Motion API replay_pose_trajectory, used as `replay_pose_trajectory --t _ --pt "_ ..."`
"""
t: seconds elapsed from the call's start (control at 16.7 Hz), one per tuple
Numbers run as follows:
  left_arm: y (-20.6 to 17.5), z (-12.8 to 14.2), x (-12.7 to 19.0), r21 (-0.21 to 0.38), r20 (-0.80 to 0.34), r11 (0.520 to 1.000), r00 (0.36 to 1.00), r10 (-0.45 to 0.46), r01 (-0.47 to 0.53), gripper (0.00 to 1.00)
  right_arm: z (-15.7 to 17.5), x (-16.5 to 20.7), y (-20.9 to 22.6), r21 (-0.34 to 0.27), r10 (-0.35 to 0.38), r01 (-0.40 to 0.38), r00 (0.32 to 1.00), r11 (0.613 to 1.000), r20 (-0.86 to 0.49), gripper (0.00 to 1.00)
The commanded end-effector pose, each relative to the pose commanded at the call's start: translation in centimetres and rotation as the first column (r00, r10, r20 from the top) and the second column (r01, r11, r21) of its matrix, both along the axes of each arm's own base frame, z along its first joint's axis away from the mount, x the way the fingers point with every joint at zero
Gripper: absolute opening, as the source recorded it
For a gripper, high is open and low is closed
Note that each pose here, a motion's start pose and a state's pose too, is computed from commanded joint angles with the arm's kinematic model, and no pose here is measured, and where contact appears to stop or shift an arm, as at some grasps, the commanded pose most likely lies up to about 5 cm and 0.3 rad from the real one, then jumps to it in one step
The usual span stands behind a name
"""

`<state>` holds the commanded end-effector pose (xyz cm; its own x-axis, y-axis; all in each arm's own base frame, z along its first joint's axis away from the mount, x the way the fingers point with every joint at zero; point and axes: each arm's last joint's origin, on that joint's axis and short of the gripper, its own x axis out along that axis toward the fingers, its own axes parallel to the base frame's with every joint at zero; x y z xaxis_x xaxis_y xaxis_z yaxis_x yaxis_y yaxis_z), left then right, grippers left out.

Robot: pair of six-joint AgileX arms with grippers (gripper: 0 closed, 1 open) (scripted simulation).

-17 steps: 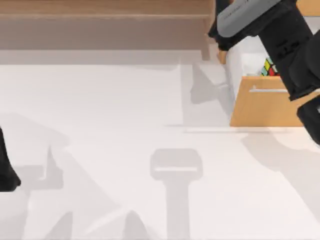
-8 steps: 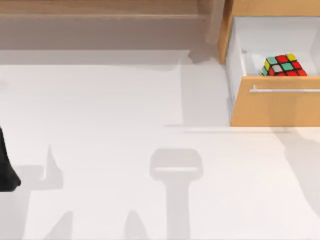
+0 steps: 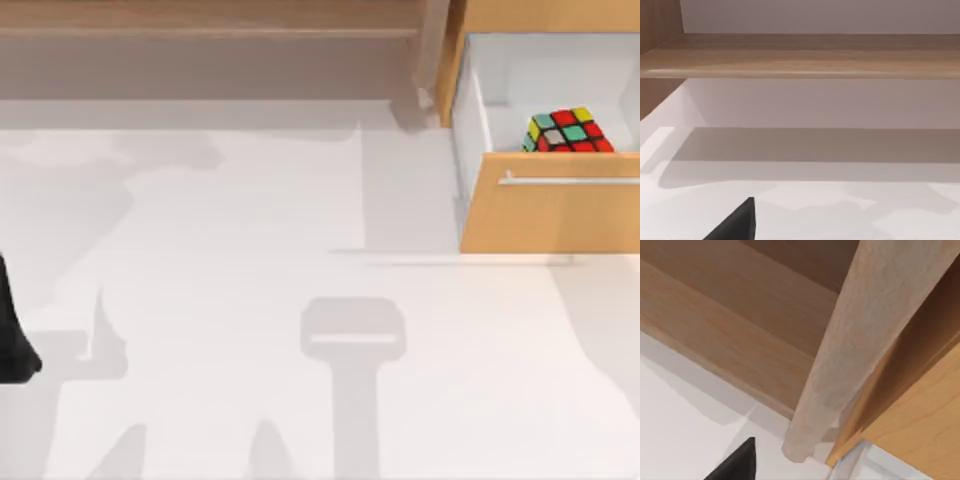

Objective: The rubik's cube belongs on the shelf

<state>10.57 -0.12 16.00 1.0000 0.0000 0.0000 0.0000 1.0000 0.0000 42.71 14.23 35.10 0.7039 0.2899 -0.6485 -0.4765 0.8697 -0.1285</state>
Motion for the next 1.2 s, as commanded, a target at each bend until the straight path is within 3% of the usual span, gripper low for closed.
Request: replay_pose_trajectory --t 0.18,0.54,0.72,1.2 --pt "0.0 0.0 0.0 0.0 0.0 1.0 1.0 0.0 0.0 1.0 -3.1 1.8 -1.9 -0.054 -0.104 0.093 0.96 0.994 -0.261 1.0" --pt "0.0 0.0 0.0 0.0 0.0 1.0 1.0 0.0 0.0 1.0 -10.0 4.6 -6.3 -0.208 -0.29 0.205 0.752 0.956 -0.592 1.0" --pt "0.0 0.0 0.0 0.0 0.0 1.0 1.0 0.0 0.0 1.0 -11.9 5.2 -7.6 -0.248 -0.327 0.216 0.689 0.944 -0.647 1.0" --pt "0.0 0.0 0.0 0.0 0.0 1.0 1.0 0.0 0.0 1.0 -12.2 5.1 -7.4 -0.248 -0.326 0.214 0.688 0.945 -0.649 1.0"
